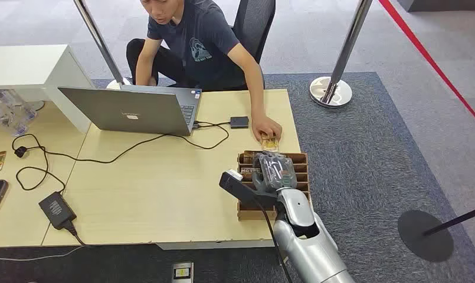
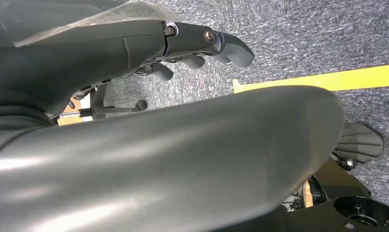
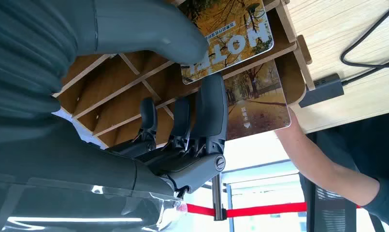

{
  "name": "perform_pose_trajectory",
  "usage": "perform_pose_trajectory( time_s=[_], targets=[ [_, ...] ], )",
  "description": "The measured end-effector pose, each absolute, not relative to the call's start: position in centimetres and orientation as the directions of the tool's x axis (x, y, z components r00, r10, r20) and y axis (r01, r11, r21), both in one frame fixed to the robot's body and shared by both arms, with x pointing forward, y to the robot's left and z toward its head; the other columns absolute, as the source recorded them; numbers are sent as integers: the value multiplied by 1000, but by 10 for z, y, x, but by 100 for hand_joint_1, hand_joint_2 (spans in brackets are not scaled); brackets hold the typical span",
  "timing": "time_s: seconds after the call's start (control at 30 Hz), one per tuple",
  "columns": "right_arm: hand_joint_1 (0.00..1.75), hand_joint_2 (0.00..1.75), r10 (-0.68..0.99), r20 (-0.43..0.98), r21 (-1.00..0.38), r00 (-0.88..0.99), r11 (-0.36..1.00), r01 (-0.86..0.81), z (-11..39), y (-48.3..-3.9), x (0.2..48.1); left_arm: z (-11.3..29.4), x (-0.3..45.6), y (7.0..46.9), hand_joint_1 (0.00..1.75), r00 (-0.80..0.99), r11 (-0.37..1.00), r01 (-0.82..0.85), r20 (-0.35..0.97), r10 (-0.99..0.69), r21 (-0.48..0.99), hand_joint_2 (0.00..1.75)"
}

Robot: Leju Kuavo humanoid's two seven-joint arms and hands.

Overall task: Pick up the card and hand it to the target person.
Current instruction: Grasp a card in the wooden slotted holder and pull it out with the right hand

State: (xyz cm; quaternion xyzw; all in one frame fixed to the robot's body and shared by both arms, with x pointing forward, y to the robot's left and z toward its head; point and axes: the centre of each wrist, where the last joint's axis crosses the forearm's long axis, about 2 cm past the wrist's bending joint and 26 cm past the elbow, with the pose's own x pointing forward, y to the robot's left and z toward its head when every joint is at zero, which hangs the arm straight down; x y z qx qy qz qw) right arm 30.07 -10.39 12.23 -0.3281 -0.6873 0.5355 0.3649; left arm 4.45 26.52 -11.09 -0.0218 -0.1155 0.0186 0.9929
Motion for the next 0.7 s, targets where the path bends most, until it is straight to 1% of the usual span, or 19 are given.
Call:
perform_pose_trajectory(
  time_s=[0.07,0.2,0.37,0.43,0.7],
  targets=[
    [119,175,842,150,-976,-519,211,60,122,-104,301,-111,44,265,0,973,998,-32,229,42,-48,0],
    [132,175,841,151,-976,-520,212,59,122,-103,300,-111,45,265,0,973,998,-32,229,42,-47,0],
    [165,175,840,154,-976,-521,211,52,122,-103,300,-111,44,265,0,973,998,-33,228,43,-47,0],
    [173,175,839,154,-976,-522,210,50,122,-102,300,-111,44,265,0,973,998,-33,228,44,-48,0],
    [175,175,835,154,-976,-528,212,50,122,-102,299,-111,44,265,0,972,998,-36,228,46,-48,0]
  ],
)
